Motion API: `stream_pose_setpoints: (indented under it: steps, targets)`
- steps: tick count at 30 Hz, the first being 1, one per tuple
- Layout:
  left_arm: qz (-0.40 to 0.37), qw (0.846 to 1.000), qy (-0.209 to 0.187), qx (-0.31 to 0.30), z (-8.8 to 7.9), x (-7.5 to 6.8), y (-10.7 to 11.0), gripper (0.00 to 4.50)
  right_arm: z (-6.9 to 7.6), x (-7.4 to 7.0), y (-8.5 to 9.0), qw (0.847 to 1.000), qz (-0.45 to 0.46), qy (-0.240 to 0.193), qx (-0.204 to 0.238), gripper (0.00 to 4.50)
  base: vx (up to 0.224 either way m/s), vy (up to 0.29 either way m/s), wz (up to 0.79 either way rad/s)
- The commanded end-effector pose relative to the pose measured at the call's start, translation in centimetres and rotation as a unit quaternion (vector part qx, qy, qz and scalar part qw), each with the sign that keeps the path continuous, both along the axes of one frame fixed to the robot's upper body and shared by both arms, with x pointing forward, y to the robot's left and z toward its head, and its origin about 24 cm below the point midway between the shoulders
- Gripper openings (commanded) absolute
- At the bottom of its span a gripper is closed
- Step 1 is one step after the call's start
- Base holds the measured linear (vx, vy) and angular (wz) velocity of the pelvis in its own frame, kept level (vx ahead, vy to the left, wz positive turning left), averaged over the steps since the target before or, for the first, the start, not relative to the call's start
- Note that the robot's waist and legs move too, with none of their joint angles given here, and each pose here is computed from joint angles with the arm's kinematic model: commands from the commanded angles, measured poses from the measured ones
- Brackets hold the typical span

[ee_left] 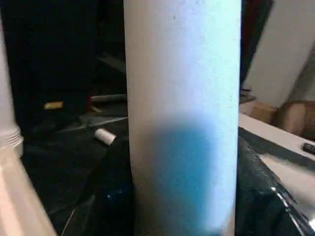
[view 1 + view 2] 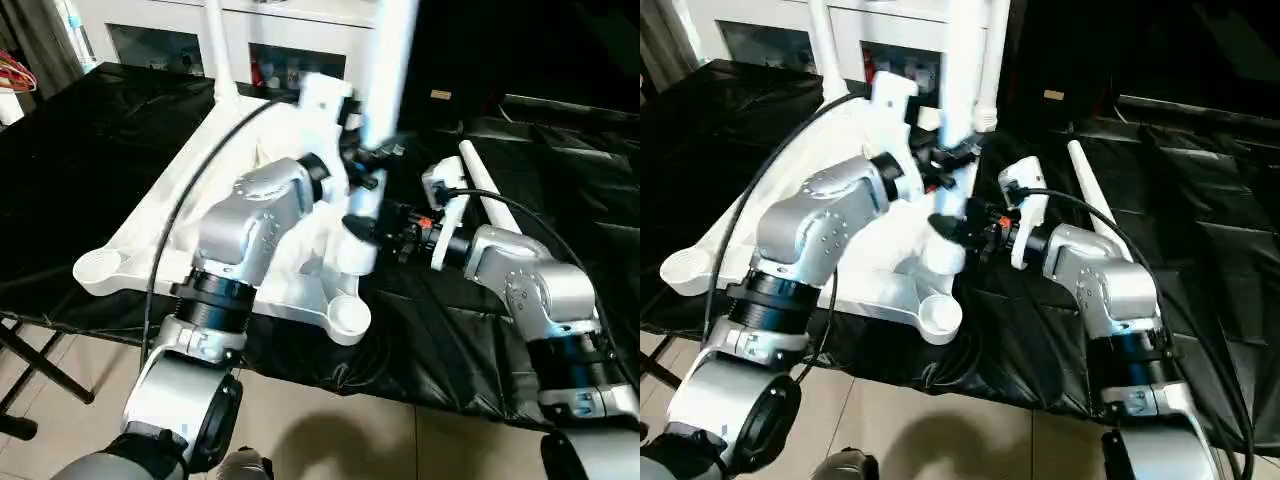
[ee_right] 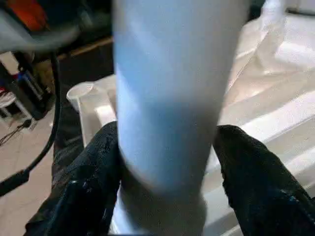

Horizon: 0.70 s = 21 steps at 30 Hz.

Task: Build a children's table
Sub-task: Pick table leg

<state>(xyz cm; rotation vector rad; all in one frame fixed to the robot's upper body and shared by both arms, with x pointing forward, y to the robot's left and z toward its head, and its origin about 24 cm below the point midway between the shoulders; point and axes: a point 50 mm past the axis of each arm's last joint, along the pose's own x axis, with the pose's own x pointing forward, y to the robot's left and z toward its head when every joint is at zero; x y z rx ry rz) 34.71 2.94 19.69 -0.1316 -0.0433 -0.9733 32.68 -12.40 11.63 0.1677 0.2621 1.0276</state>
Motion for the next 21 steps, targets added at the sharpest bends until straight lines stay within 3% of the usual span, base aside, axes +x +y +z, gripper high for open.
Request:
stream_pose_setpoints:
  steps: [1,20,21]
  targets:
    - [-0.018,1.000,-0.014,0.001,0.21,-0.49,-0.25,1.89,0.13,0.22,-0.22,1.000,-0.003,0.003,-0.012,3.04,0.000,0.000,0.00]
    - [-0.047,0.999,-0.014,0.019,-0.24,-0.93,-0.42,1.88,0.68,-0.04,0.14,0.999,0.033,-0.014,-0.008,3.04,0.000,0.000,0.00]
    - [-0.046,0.999,-0.015,0.019,-0.22,-0.89,-0.39,1.88,0.64,-0.10,0.13,0.999,0.034,-0.013,-0.008,2.86,0.000,0.000,0.00]
